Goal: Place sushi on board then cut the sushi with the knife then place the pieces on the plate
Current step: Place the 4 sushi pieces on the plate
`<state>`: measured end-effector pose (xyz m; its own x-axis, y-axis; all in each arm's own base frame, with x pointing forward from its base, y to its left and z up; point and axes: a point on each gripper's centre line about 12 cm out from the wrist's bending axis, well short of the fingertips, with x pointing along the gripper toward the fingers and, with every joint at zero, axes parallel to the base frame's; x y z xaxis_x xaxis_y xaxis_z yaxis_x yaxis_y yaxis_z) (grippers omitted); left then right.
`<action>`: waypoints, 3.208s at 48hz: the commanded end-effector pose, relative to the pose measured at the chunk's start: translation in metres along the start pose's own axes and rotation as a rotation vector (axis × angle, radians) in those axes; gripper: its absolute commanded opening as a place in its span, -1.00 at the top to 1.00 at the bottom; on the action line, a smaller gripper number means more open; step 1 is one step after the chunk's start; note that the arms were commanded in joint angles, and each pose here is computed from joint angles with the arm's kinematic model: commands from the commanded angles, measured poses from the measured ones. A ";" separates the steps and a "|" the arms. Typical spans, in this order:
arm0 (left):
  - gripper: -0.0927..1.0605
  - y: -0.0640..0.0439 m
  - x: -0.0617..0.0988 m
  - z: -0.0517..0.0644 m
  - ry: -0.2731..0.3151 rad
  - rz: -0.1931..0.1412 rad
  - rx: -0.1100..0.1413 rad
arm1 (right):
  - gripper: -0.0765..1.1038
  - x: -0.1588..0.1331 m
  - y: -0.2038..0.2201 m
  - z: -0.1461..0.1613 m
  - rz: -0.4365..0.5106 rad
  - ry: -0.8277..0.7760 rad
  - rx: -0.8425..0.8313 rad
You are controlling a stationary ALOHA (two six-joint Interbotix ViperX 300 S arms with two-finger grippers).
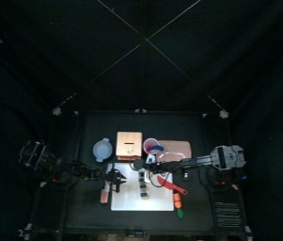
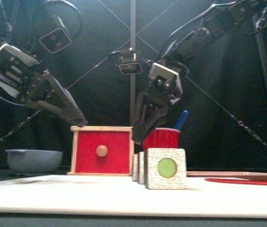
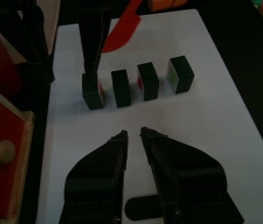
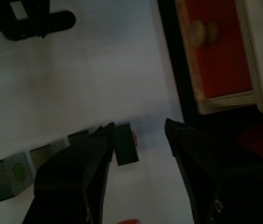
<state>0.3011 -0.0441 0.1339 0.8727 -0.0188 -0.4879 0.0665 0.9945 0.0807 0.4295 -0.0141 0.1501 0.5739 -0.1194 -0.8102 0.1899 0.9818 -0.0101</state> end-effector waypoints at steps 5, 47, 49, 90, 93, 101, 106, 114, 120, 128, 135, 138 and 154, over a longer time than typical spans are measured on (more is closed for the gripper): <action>-0.26 0.002 0.000 0.004 -0.015 0.006 0.000 | -0.55 -0.008 0.002 0.013 0.004 -0.025 0.014; -0.26 0.004 0.000 0.001 -0.008 0.010 0.003 | -0.55 0.002 0.011 0.001 0.022 0.026 0.044; -0.26 0.004 0.000 0.001 -0.008 0.010 0.001 | -0.55 0.003 0.011 0.000 0.022 0.028 0.044; -0.25 0.005 0.000 0.003 -0.012 0.013 -0.005 | -0.04 -0.028 0.004 0.008 0.003 0.013 0.056; -0.25 0.005 0.000 0.003 -0.013 0.013 -0.005 | -0.04 -0.038 0.003 0.008 -0.003 0.015 0.056; -0.25 0.005 0.000 0.004 -0.014 0.014 -0.006 | -0.04 -0.061 -0.005 -0.001 -0.031 0.052 0.070; -0.25 0.006 0.000 0.004 -0.016 0.017 -0.005 | -0.04 -0.077 -0.012 -0.010 -0.052 0.079 0.080; -0.25 0.008 0.001 0.004 -0.015 0.023 -0.008 | -0.04 -0.094 -0.033 -0.023 -0.087 0.098 0.123; -0.25 0.008 0.001 0.004 -0.015 0.023 -0.008 | -0.04 -0.100 -0.051 -0.035 -0.113 0.107 0.167; -0.25 0.009 0.000 0.004 -0.013 0.025 -0.010 | -0.04 -0.106 -0.069 -0.049 -0.140 0.114 0.212; -0.25 0.012 0.001 0.004 -0.013 0.033 -0.014 | -0.04 -0.107 -0.079 -0.057 -0.155 0.121 0.235; -0.25 0.012 0.001 0.003 -0.011 0.033 -0.014 | -0.04 -0.108 -0.082 -0.061 -0.161 0.124 0.244; -0.25 0.013 0.001 0.003 -0.011 0.035 -0.017 | -0.04 -0.100 -0.115 -0.083 -0.195 0.106 0.348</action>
<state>0.2994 -0.0323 0.1310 0.8680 0.0131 -0.4965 0.0333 0.9959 0.0844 0.2861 -0.0933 0.1740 0.3667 -0.2444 -0.8977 0.5294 0.8482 -0.0147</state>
